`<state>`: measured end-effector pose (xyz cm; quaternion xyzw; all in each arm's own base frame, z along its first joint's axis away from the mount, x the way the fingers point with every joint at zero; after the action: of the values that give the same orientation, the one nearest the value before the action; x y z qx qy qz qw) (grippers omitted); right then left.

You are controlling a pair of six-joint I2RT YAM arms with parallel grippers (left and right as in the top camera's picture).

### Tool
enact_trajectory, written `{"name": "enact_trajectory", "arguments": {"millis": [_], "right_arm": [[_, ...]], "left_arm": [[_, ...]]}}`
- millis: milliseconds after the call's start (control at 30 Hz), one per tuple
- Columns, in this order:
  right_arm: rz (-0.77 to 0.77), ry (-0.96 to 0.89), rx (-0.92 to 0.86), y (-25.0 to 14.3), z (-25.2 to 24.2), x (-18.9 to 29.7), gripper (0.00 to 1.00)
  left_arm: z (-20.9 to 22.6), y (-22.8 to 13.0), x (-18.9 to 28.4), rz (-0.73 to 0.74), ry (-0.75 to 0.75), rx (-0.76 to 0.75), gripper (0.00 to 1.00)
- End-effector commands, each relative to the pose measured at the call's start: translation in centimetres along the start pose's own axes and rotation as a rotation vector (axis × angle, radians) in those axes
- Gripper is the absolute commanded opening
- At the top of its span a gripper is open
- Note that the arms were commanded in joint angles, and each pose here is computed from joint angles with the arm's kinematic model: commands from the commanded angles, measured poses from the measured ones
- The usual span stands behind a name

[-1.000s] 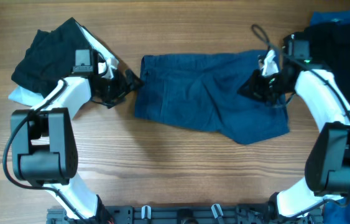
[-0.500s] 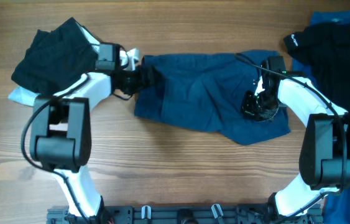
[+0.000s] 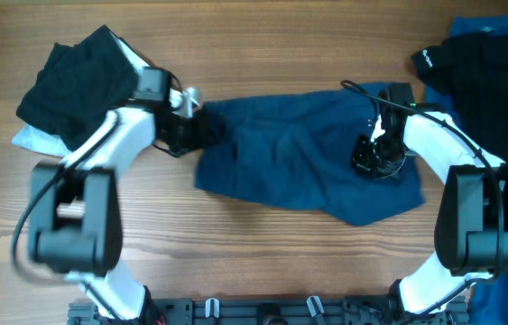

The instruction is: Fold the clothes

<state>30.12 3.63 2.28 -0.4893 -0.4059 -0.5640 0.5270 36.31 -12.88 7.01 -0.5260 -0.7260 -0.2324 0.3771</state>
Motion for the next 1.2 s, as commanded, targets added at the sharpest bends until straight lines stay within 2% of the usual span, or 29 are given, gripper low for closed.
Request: {"name": "enact_trajectory", "arguments": {"millis": [0, 133, 233, 333, 433, 600, 700, 800, 833, 867, 900, 933, 1000, 1033, 1167], "right_arm": [[-0.050, 0.112, 0.041, 0.2, 2.0, 1.9, 0.04], [-0.049, 0.131, 0.064, 0.0, 2.3, 2.1, 0.04], [-0.033, 0.113, 0.061, -0.4, 2.0, 2.1, 0.04], [-0.028, 0.112, 0.059, -0.5, 1.9, 2.1, 0.04], [-0.027, 0.112, 0.059, -0.5, 1.9, 2.1, 0.04], [-0.018, 0.097, 0.064, -0.7, 1.7, 2.0, 0.04], [-0.009, 0.072, 0.061, -0.9, 1.3, 2.0, 0.04], [-0.004, 0.071, 0.060, -1.0, 1.3, 2.0, 0.04], [-0.002, 0.071, 0.059, -1.1, 1.3, 2.0, 0.04], [0.001, 0.070, 0.059, -1.1, 1.2, 2.0, 0.04], [0.004, 0.066, 0.058, -1.2, 1.2, 2.0, 0.04], [0.006, 0.059, 0.057, -1.3, 1.1, 2.0, 0.04], [0.007, 0.058, 0.057, -1.3, 1.1, 2.0, 0.04], [0.007, 0.057, 0.057, -1.3, 1.0, 2.0, 0.04], [0.010, 0.053, 0.056, -1.4, 1.0, 2.0, 0.04]], "left_arm": [[-3.2, 1.2, 6.6, -0.174, 0.005, -0.168, 0.04], [-4.7, 0.1, 8.4, -0.185, 0.008, -0.203, 0.04], [-8.2, -0.2, 10.8, -0.209, 0.002, -0.257, 0.04], [-10.7, 0.0, 15.7, -0.339, 0.183, -0.313, 0.04], [-13.0, -1.2, 17.0, -0.350, 0.188, -0.374, 0.04], [-14.4, -3.3, 13.3, -0.276, 0.234, -0.447, 0.04], [-15.8, -3.9, 8.1, -0.213, 0.244, -0.468, 0.04], [-18.6, -4.0, 2.6, -0.212, 0.163, -0.378, 0.04], [-20.0, -4.6, 0.4, -0.180, 0.103, -0.393, 0.06], [-20.7, -5.0, -1.2, -0.160, 0.071, -0.398, 0.11], [-21.1, -5.5, -3.2, -0.144, 0.063, -0.390, 0.28], [-21.0, -6.0, -4.7, -0.124, 0.072, -0.396, 0.30], [-20.4, -6.8, -5.7, -0.095, 0.103, -0.400, 0.59], [-20.3, -6.9, -5.6, -0.092, 0.106, -0.399, 0.62], [-20.6, -6.0, -0.4, -0.136, 0.099, -0.378, 0.73]]}}
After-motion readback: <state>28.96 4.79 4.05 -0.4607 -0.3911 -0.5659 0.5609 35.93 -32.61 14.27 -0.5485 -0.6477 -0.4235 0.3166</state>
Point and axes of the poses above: each gripper's point midway between its finger pads, its own x axis back along the fingers, its own z axis along the line the jaws close on, y = z × x, the point moved 2 cm from there along x, back along the fingers, and after that the axes turned 13 degrees about x, right-handed, at the moved point
